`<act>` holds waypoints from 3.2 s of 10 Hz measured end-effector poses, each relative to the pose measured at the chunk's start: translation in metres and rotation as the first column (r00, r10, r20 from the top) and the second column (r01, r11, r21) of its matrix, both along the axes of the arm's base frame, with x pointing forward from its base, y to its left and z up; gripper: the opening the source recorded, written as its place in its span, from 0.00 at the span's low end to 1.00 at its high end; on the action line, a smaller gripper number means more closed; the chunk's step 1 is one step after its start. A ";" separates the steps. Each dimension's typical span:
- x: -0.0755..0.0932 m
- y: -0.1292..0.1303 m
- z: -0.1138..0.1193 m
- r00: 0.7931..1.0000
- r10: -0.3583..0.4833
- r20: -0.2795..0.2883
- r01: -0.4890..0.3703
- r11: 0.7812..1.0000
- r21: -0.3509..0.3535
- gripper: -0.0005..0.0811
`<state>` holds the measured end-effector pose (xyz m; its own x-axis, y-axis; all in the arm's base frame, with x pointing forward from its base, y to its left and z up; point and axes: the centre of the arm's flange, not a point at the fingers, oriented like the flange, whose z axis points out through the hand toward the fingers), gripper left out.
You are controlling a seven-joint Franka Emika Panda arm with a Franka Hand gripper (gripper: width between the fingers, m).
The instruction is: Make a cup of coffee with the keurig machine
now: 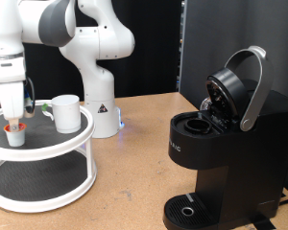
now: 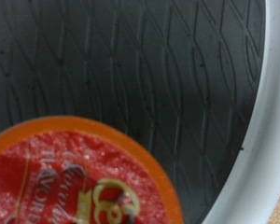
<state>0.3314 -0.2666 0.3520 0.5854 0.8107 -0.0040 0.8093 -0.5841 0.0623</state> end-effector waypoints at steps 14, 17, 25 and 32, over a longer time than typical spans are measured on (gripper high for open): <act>-0.002 -0.008 -0.021 1.000 -0.007 -0.013 0.007 1.000 0.023 0.53; -0.007 -0.011 0.012 0.998 0.032 -0.046 -0.028 0.996 0.083 0.53; 0.004 0.021 0.067 0.998 -0.065 -0.020 0.068 0.969 0.239 0.10; 0.038 0.085 0.092 0.972 -0.228 0.058 0.204 0.938 0.281 0.10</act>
<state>0.3692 -0.1813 0.4442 0.7345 0.6277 0.2577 0.6602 -0.7488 -0.0578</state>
